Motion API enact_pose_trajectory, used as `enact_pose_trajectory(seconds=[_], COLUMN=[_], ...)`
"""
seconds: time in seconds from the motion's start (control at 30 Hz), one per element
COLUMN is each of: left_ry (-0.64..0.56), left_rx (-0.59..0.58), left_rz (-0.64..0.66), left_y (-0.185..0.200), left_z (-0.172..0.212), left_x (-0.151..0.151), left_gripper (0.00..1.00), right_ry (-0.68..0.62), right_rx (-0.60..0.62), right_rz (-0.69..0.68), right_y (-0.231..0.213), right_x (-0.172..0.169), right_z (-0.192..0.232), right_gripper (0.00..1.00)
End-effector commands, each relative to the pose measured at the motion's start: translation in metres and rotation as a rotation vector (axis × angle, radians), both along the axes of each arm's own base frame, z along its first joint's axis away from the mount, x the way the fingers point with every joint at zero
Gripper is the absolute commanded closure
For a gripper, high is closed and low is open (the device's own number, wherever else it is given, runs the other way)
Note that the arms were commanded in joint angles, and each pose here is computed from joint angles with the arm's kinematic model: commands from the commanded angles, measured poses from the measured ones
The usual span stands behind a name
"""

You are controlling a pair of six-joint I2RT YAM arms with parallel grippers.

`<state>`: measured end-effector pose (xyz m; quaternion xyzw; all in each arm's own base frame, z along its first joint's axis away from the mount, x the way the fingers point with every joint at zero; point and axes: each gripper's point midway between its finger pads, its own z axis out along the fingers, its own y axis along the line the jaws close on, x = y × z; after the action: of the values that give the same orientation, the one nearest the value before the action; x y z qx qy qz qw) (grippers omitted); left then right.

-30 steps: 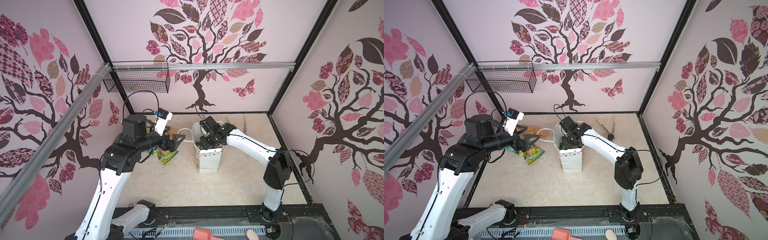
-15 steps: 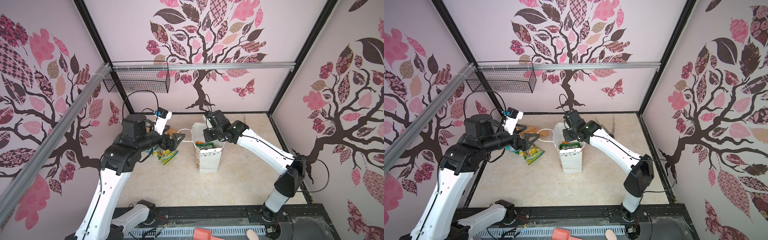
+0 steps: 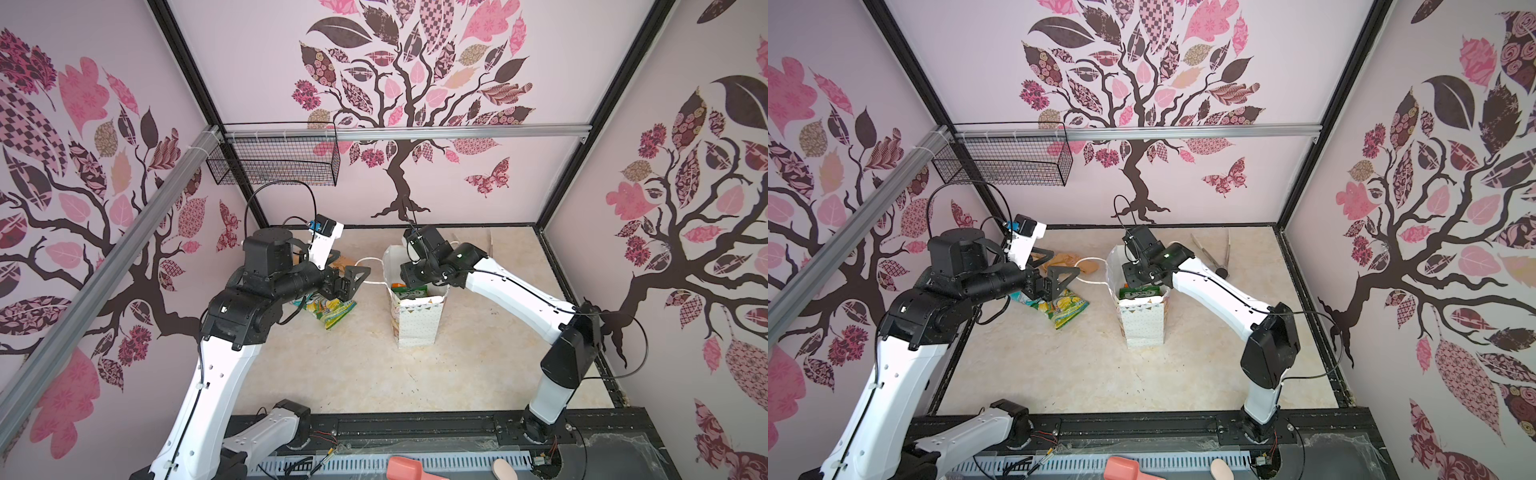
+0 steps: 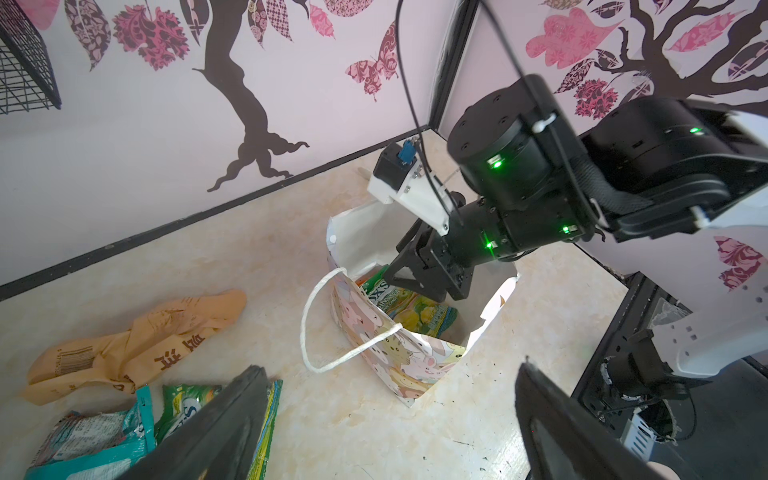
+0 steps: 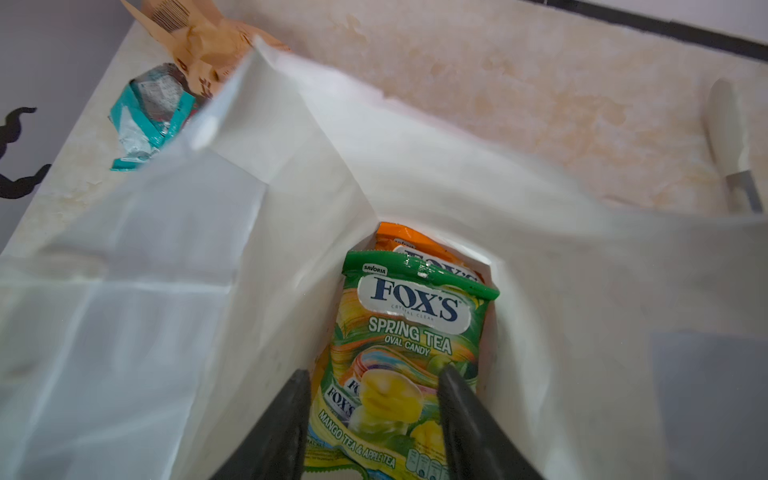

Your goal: Take the snacks out of the paper bag

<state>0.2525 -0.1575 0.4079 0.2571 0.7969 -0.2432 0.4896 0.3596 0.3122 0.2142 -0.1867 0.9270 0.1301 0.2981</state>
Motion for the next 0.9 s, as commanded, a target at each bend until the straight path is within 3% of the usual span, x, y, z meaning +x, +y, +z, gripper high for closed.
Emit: enact_pose_trajectory(seconds=[0.0,0.37,0.57,0.87], left_ry=[-0.001,0.002,0.002,0.001], left_rx=[-0.001,0.002,0.007,0.004], left_rz=[-0.007,-0.009,-0.005,-0.008], left_y=[-0.002,-0.002,0.0,-0.001], left_z=[-0.002,-0.004,-0.004,-0.004], left_x=[-0.001,-0.001,-0.002,-0.002], left_gripper=[0.06,0.05,0.05,0.05], right_ry=[0.059,0.131,0.171,0.299], right_rx=[-0.109,-0.224,-0.345,-0.371], right_rz=[-0.009,-0.012,-0.039,-0.012], right_y=[-0.01,-0.019,-0.033,-0.037], right_x=[-0.003,-0.004,-0.001,-0.02], right_z=[-0.039,-0.099,-0.133,-0.195], right_gripper=[0.39,0.17,0.08,0.11])
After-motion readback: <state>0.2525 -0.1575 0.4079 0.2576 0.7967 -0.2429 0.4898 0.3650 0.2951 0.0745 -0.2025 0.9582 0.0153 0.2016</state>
